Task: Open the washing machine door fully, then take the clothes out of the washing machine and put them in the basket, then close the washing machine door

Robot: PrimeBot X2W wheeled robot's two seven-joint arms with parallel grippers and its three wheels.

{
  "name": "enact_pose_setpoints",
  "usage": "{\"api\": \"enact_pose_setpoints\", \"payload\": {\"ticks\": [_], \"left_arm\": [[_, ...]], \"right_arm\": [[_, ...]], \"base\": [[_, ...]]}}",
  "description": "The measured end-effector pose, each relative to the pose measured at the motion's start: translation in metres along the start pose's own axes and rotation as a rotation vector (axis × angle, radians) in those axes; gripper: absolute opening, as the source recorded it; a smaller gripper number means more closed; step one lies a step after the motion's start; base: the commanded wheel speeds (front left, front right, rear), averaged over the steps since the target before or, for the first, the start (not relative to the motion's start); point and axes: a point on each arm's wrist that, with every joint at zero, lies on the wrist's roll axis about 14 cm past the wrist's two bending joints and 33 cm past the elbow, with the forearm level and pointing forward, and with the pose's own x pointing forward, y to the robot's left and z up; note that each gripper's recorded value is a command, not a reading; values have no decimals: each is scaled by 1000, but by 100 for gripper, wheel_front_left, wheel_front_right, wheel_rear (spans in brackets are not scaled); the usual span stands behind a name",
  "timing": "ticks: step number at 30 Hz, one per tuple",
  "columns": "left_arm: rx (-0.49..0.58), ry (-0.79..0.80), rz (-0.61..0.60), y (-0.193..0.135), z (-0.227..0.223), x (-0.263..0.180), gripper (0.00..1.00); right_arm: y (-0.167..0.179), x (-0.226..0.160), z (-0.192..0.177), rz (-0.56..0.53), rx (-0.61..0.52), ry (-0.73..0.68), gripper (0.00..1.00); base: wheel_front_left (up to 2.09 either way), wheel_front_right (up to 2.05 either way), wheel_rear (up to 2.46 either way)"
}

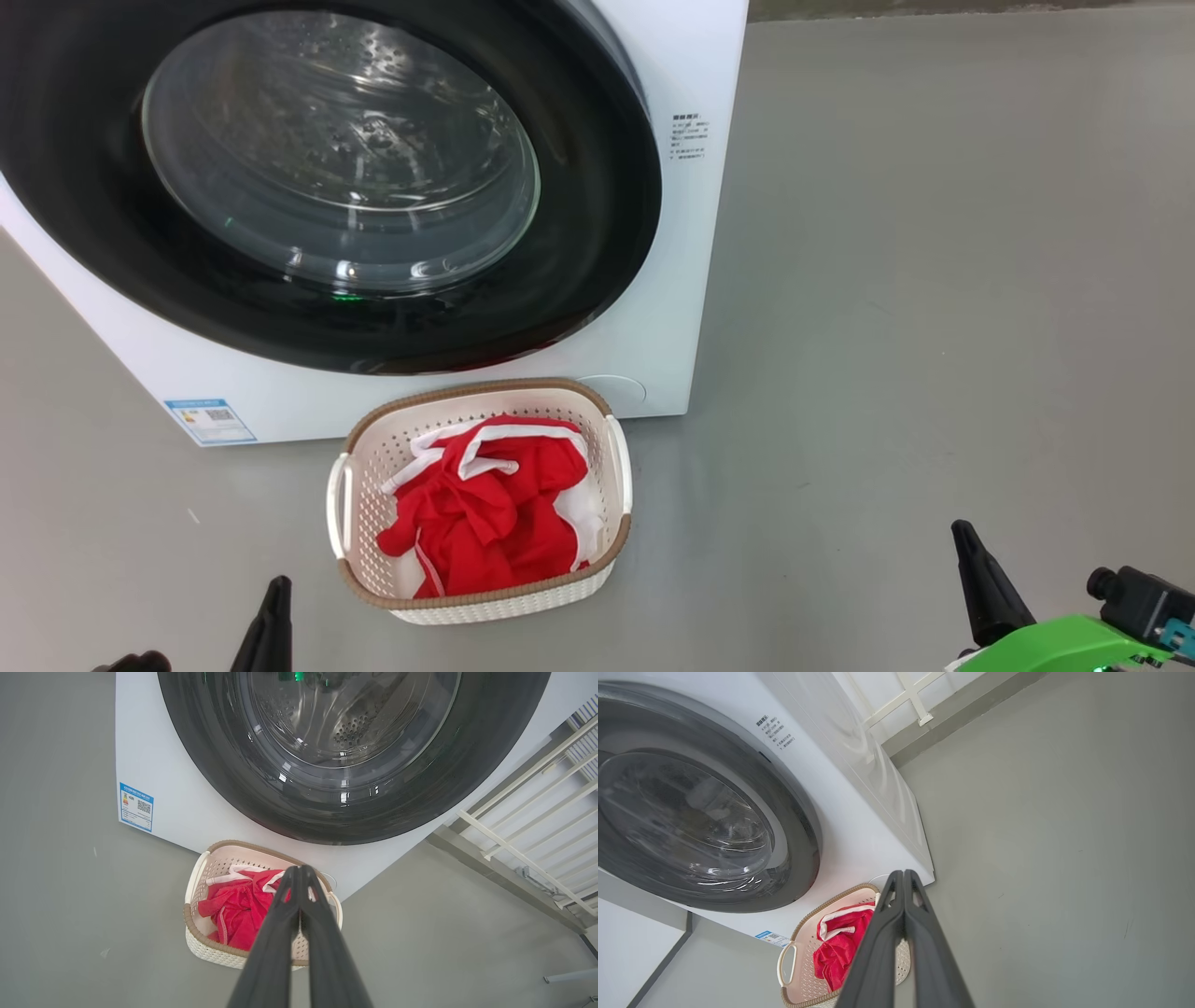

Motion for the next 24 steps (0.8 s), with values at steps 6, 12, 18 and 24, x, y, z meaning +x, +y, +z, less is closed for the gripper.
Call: {"api": "enact_pose_setpoints", "payload": {"ticks": [6, 12, 18, 24], "left_arm": [[-65, 1, 8, 1, 1, -1, 0], [-132, -10, 5, -2, 6, 2, 0], [-197, -14, 6, -3, 8, 2, 0], [-263, -13, 8, -3, 9, 2, 0]], "right_arm": [[3, 3, 5, 5, 54, -7, 0], [4, 3, 6, 3, 110, -6, 0], [6, 5, 8, 6, 170, -7, 0], [10, 8, 13, 17, 232, -16, 0]], "base": [[0, 0, 0], [0, 0, 0], [0, 0, 0], [0, 0, 0]]}}
